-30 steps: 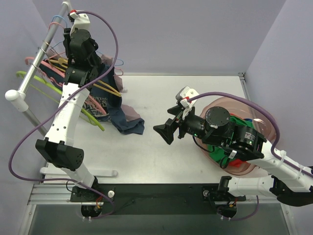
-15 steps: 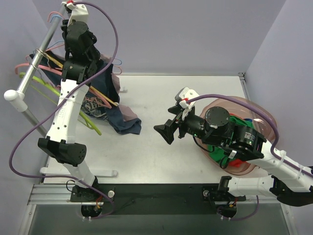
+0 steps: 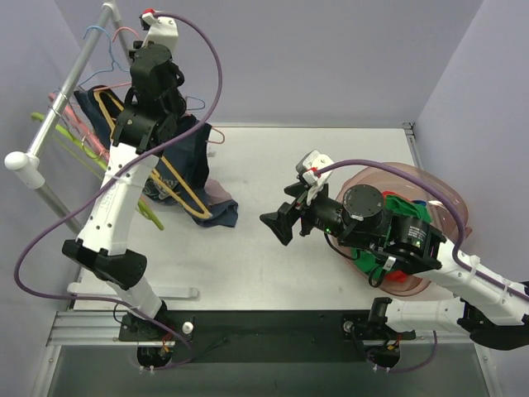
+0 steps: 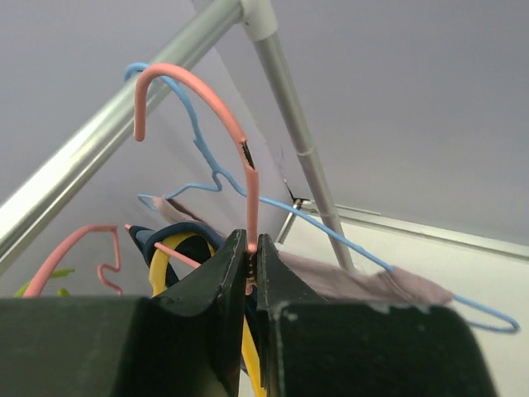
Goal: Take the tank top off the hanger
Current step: Pick up the hanger from the clothesline.
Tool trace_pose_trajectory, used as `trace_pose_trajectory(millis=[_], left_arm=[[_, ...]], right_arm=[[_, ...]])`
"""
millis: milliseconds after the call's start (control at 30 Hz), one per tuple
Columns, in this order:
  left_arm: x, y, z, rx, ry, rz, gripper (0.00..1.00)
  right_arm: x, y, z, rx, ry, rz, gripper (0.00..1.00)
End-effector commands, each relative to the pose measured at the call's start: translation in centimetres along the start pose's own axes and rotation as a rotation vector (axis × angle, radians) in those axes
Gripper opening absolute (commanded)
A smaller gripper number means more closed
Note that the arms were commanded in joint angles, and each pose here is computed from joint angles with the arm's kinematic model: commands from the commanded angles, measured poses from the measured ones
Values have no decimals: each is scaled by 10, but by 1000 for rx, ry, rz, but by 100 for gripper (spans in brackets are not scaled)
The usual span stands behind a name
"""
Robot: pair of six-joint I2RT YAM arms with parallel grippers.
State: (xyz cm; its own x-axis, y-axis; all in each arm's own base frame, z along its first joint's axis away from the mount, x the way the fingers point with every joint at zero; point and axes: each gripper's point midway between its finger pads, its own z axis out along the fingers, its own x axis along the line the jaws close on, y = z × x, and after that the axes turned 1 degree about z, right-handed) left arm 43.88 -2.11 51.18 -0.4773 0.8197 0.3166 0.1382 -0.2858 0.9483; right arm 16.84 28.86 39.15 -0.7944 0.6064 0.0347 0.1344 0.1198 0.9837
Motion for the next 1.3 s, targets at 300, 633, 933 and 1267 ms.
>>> trace_pose_trajectory(millis=[300, 633, 933, 1267], left_arm=[[22, 29, -69, -74, -124, -59, 0], [17, 30, -85, -94, -183, -14, 0], [16, 23, -89, -93, -200, 20, 0], [4, 11, -89, -92, -218, 52, 0]], right_arm=[[-5, 8, 3, -91, -64, 212, 79], [-9, 27, 35, -143, -99, 264, 75], [-17, 30, 104, -258, -107, 388, 64], [38, -4, 140, -176, 31, 372, 70]])
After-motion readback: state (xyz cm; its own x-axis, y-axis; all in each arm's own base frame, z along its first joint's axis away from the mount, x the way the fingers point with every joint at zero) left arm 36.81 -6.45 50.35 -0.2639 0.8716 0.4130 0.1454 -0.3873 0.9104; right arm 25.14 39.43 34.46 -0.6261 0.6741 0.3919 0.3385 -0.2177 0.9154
